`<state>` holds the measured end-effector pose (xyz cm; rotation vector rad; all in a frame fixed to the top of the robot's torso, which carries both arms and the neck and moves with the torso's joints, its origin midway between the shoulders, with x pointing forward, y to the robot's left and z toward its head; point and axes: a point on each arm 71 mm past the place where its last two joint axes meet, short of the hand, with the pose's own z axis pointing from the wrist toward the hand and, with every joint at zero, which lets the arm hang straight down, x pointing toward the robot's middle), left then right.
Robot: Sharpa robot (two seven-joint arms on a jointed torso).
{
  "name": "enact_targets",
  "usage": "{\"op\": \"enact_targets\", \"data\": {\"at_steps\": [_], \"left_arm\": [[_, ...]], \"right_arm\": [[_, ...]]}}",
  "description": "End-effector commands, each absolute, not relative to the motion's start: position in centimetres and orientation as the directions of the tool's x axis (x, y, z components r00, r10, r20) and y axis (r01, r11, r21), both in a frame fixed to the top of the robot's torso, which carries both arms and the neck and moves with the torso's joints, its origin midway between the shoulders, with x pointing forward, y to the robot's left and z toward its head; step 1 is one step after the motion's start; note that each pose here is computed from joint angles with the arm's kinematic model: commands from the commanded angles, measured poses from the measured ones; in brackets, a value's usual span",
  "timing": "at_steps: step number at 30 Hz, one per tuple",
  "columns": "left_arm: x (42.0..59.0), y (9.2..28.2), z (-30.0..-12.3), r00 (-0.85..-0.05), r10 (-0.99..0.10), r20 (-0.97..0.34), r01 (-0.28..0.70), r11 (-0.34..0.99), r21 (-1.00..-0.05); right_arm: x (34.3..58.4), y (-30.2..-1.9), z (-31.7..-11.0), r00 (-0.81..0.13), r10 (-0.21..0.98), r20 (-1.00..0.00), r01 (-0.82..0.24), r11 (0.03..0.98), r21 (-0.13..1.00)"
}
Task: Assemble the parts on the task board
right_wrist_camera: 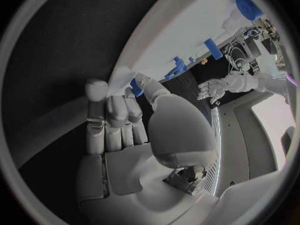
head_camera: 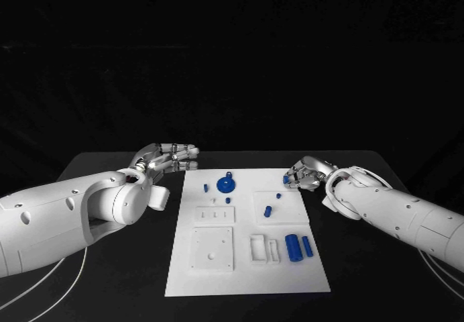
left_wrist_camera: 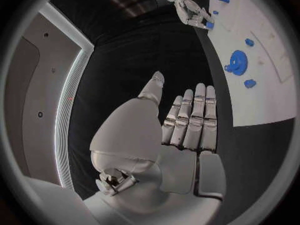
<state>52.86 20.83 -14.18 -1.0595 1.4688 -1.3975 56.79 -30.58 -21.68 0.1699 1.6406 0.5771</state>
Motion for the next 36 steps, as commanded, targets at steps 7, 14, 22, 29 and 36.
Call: {"op": "enact_targets", "data": {"at_steps": [7, 14, 22, 29, 36], "left_arm": [[53.0, 20.6, -13.9, -0.331, -0.943, -0.034, -0.036, 0.049, -0.998], [53.3, 20.4, -13.6, -0.339, -0.936, -0.091, -0.041, 0.111, -0.993], [53.8, 19.7, -12.8, -0.379, -0.909, -0.174, -0.062, 0.212, -0.975], [53.8, 18.2, -12.7, -0.439, -0.870, -0.226, -0.094, 0.294, -0.951], [53.6, 17.5, -12.8, -0.466, -0.852, -0.238, -0.113, 0.324, -0.939]], "right_arm": [[56.6, -29.6, -21.2, -0.155, 0.448, -0.881, -0.213, 0.855, 0.472], [56.3, -28.0, -20.0, -0.165, 0.450, -0.878, -0.221, 0.851, 0.477], [55.9, -25.3, -18.4, -0.174, 0.441, -0.881, -0.230, 0.851, 0.472], [55.5, -23.2, -17.7, -0.174, 0.440, -0.881, -0.244, 0.847, 0.472], [55.4, -22.5, -17.6, -0.172, 0.424, -0.889, -0.237, 0.858, 0.455]]}}
